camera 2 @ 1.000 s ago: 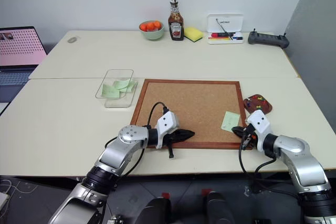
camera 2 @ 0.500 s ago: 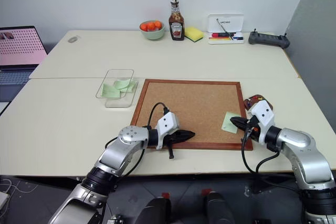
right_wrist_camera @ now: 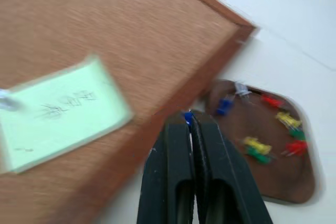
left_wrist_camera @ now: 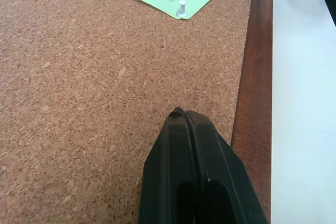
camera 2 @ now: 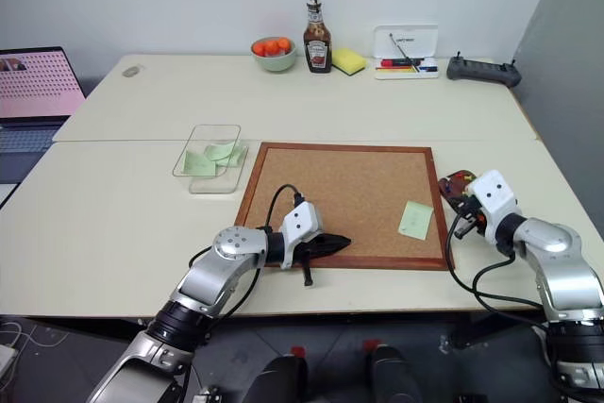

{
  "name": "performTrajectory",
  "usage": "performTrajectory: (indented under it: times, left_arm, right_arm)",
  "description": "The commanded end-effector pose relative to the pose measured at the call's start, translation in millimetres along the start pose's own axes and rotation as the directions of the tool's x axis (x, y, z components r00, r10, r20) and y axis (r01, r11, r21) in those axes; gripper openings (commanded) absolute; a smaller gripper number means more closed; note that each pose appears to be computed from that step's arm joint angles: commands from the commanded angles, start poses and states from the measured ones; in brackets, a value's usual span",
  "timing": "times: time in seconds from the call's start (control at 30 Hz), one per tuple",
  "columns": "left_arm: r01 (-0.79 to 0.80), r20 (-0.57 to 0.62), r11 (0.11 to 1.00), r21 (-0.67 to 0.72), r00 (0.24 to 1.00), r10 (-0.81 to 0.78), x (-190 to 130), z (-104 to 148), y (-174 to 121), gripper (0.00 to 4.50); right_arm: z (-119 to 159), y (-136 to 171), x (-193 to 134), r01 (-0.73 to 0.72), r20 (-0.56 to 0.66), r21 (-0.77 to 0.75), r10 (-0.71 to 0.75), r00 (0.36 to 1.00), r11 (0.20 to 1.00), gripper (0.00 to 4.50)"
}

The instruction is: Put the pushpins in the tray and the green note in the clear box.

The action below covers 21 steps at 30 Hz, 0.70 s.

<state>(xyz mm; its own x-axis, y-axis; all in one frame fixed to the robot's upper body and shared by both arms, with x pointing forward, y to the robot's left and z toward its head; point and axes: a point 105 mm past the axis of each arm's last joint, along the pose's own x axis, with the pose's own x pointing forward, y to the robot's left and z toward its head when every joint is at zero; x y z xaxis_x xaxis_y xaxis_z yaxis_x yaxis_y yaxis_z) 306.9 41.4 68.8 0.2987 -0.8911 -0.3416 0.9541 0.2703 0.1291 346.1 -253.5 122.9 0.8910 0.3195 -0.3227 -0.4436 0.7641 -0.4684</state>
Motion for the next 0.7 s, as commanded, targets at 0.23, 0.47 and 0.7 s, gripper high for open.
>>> performTrajectory:
  times: [0.23,0.47,0.7]
  left_arm:
    - [0.057,-0.085,0.997,-0.05,0.995,-0.061,6.4,-25.5,-17.9,0.0]
    - [0.053,-0.079,0.997,-0.058,0.995,-0.058,6.9,-24.8,-18.0,0.0]
    - [0.053,-0.08,0.997,-0.055,0.995,-0.057,7.3,-24.5,-17.7,0.0]
  right_arm:
    - [-3.8,-30.1,10.5,0.132,-0.056,-0.237,-0.149,0.987,0.963,0.01]
    - [-7.5,-34.6,14.1,0.157,-0.069,-0.238,-0.178,0.982,0.958,1.11]
    - [-5.2,-37.1,14.2,0.175,-0.061,-0.222,-0.193,0.979,0.959,2.63]
